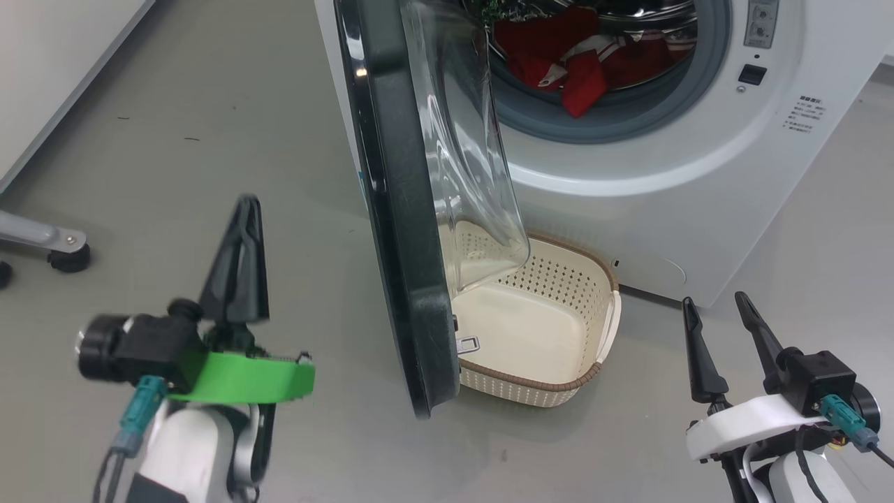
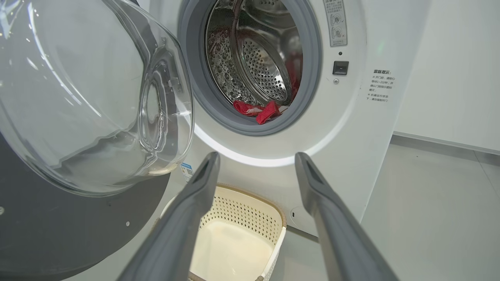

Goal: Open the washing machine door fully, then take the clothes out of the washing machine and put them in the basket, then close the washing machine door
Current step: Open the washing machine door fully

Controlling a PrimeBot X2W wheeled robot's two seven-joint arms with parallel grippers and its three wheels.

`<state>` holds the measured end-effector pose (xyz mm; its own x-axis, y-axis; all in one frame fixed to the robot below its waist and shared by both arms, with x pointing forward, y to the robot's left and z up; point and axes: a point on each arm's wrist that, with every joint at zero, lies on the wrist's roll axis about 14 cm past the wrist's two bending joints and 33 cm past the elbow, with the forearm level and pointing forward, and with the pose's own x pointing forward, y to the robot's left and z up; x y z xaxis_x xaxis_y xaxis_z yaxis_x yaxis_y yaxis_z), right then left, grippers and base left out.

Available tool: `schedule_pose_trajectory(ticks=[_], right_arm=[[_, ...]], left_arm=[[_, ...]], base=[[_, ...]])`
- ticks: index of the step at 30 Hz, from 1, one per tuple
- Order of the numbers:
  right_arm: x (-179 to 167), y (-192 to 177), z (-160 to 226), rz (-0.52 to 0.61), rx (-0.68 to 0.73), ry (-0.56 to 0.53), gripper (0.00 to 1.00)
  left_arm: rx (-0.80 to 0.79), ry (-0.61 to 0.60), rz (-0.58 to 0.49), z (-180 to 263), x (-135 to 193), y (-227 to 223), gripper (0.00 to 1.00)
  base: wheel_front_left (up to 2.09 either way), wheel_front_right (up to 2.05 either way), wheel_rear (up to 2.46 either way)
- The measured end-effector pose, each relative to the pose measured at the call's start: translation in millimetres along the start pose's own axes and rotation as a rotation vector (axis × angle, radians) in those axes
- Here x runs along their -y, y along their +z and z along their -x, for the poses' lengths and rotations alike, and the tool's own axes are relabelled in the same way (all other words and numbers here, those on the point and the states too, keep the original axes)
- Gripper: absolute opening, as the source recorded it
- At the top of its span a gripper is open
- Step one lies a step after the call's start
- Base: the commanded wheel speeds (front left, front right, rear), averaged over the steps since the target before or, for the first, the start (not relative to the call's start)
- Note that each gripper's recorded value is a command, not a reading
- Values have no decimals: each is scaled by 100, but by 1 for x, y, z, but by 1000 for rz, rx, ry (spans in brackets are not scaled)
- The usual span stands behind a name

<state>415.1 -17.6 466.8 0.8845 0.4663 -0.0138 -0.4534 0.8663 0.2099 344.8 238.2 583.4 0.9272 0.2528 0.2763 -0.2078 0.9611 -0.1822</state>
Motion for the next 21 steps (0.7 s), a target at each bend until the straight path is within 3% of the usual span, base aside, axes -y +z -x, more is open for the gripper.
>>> schedule_pose_trajectory(ticks=[5, 10, 21], right_arm=[[-1, 0, -1, 1, 2, 3, 100], [-4, 1, 0, -4, 3, 8, 100], [-4, -1, 4, -3, -3, 6, 100]], left_arm=[[211, -52, -18, -16, 15, 66, 0], [336, -131, -17, -13, 38, 105, 0], [330, -463, 127, 18, 125, 107, 0]], base=[[0, 0, 0], [0, 0, 0], [0, 0, 0]])
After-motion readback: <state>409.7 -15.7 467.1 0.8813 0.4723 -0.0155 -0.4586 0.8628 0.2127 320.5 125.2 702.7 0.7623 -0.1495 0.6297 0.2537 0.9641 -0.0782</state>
